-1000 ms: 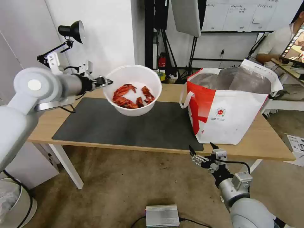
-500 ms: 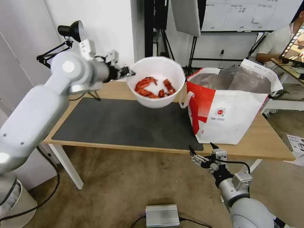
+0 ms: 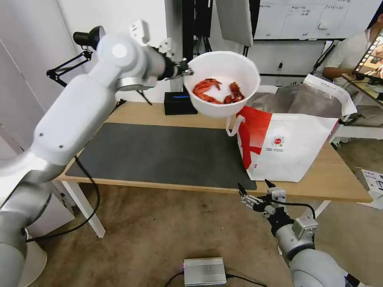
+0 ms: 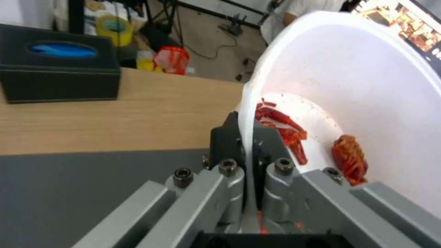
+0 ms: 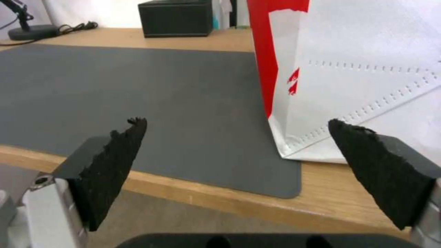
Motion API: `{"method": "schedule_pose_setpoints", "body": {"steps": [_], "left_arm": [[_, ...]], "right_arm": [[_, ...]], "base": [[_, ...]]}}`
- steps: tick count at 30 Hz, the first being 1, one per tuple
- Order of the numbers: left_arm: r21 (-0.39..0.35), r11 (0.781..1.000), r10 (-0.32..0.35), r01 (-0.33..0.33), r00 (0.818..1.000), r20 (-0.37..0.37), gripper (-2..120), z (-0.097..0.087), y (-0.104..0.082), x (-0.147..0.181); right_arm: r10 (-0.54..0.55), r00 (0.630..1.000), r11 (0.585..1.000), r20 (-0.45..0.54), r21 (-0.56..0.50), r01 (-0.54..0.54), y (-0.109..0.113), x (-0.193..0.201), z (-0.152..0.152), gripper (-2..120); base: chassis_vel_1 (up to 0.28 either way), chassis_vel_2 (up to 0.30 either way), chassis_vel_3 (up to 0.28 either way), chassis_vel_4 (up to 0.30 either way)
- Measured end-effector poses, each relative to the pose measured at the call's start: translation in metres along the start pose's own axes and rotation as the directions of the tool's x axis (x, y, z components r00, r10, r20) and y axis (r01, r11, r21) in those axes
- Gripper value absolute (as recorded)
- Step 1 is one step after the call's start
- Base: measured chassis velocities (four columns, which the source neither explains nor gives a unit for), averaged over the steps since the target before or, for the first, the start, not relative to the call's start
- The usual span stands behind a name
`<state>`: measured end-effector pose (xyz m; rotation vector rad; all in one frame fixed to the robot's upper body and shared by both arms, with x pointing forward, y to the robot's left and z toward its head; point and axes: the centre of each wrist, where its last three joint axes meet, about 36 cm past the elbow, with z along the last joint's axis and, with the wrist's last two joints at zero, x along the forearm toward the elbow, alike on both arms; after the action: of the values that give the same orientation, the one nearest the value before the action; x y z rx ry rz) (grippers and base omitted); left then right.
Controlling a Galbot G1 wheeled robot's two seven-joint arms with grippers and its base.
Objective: Pick up the trash from the table and place it into the takeout bag.
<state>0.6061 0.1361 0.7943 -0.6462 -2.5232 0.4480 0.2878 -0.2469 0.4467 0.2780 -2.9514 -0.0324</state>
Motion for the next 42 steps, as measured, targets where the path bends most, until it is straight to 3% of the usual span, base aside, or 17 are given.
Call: {"method": "schedule_pose_setpoints", "body": {"steps": [14, 28, 38, 42], "left_arm": [[0.001, 1.0, -0.003, 0.003, 1.0, -0.024, 0, -0.015, -0.044, -0.042], [0.016, 0.999, -0.037, 0.038, 0.999, -0.031, 0, -0.006, -0.07, -0.082], [0.019, 1.0, 0.0, 0.001, 0.999, -0.045, 0, 0.001, -0.128, -0.108], [0.02, 1.0, 0.001, 0.0, 0.999, -0.041, 0, 0.001, -0.134, -0.111]], "right_arm": [[0.0, 1.0, 1.0, 0.0, 0.0, 0.0, 0.0, 0.0, 0.0, 100], [0.0, 1.0, 1.0, 0.0, 0.0, 0.0, 0.0, 0.0, 0.0, 100], [0.0, 1.0, 1.0, 0.0, 0.0, 0.0, 0.0, 0.0, 0.0, 100], [0.0, 1.0, 1.0, 0.0, 0.0, 0.0, 0.0, 0.0, 0.0, 100]], "base": [[0.0, 0.0, 0.0, 0.0], [0.0, 0.0, 0.0, 0.0], [0.0, 0.0, 0.0, 0.0], [0.0, 0.0, 0.0, 0.0]]}}
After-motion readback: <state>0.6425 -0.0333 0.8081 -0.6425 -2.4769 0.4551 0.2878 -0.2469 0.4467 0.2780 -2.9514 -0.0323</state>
